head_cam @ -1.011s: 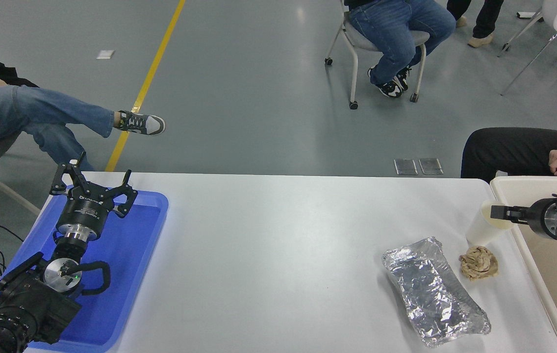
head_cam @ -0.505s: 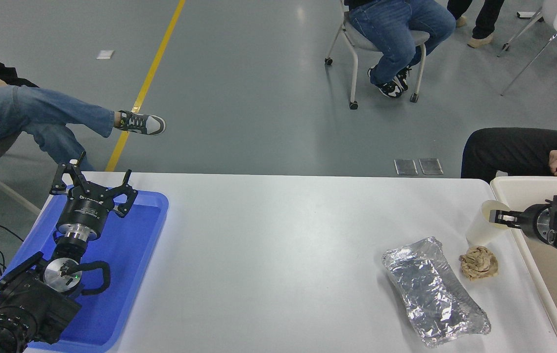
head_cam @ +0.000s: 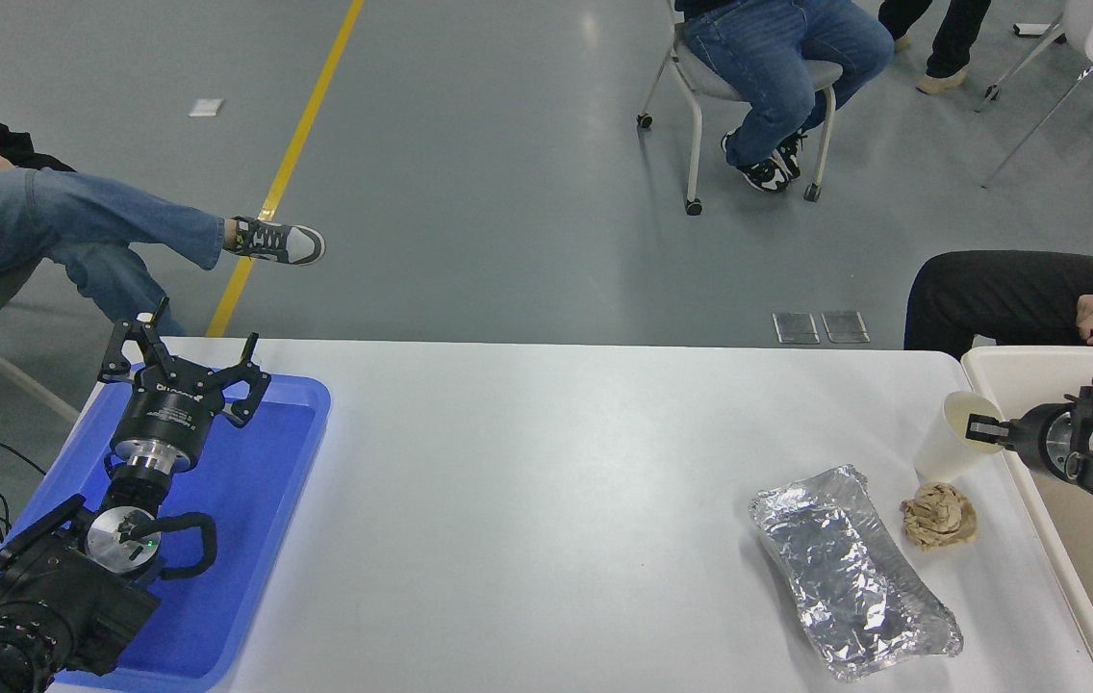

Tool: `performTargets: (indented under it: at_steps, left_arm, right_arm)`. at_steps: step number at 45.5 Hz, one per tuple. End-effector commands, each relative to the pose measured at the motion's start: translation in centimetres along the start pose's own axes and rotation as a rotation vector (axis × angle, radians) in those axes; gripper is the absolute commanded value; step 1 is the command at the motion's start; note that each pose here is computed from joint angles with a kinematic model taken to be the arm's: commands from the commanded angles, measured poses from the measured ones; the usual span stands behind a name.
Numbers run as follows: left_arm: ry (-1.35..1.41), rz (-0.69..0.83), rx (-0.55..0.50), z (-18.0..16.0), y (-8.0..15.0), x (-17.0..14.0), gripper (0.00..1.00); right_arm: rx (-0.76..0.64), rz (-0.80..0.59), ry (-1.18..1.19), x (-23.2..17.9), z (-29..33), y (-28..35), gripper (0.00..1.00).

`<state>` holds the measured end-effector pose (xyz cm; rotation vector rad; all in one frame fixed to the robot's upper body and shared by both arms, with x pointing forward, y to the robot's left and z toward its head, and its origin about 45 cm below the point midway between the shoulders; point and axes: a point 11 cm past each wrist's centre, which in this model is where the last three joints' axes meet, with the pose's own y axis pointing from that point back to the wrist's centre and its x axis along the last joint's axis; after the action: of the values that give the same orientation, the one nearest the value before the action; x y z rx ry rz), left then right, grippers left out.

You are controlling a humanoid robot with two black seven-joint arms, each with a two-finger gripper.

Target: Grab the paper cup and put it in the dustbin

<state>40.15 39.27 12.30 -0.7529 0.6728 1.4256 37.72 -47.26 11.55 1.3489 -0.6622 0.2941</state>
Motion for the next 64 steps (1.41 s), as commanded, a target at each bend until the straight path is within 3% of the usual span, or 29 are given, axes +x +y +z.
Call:
performTargets:
  at_steps: [1, 13, 32, 46, 56, 64]
  left_arm:
    - [0.001, -0.002, 0.0, 0.0, 0.0, -0.1, 1.0]
    - [0.001, -0.001, 0.0, 0.0, 0.0, -0.1, 1.0]
    - [0.002, -0.002, -0.001, 0.0, 0.0, -0.1, 1.0]
    - [-0.001, 0.003, -0.002, 0.1, 0.1, 0.1, 1.0]
    - [-0.001, -0.001, -0.002, 0.2, 0.0, 0.0, 1.0]
    - [0.001, -0.001, -0.002, 0.1, 0.0, 0.0, 1.0]
  right_arm:
    - [0.038, 0.01, 0.01, 2.1, -0.9, 1.4, 0.0]
    - [0.079, 0.058, 0.08, 10.0, -1.0, 8.1, 0.0]
    - [-0.038, 0.115, 0.176, 21.7, 0.6, 20.3, 0.0]
    - [-0.08, 0.134, 0.185, 24.2, 1.1, 24.4, 0.0]
    - [-0.098, 0.115, 0.184, 23.6, 1.8, 24.1, 0.0]
    - [-0.175, 0.097, 0.108, 22.0, 6.9, 23.0, 0.0]
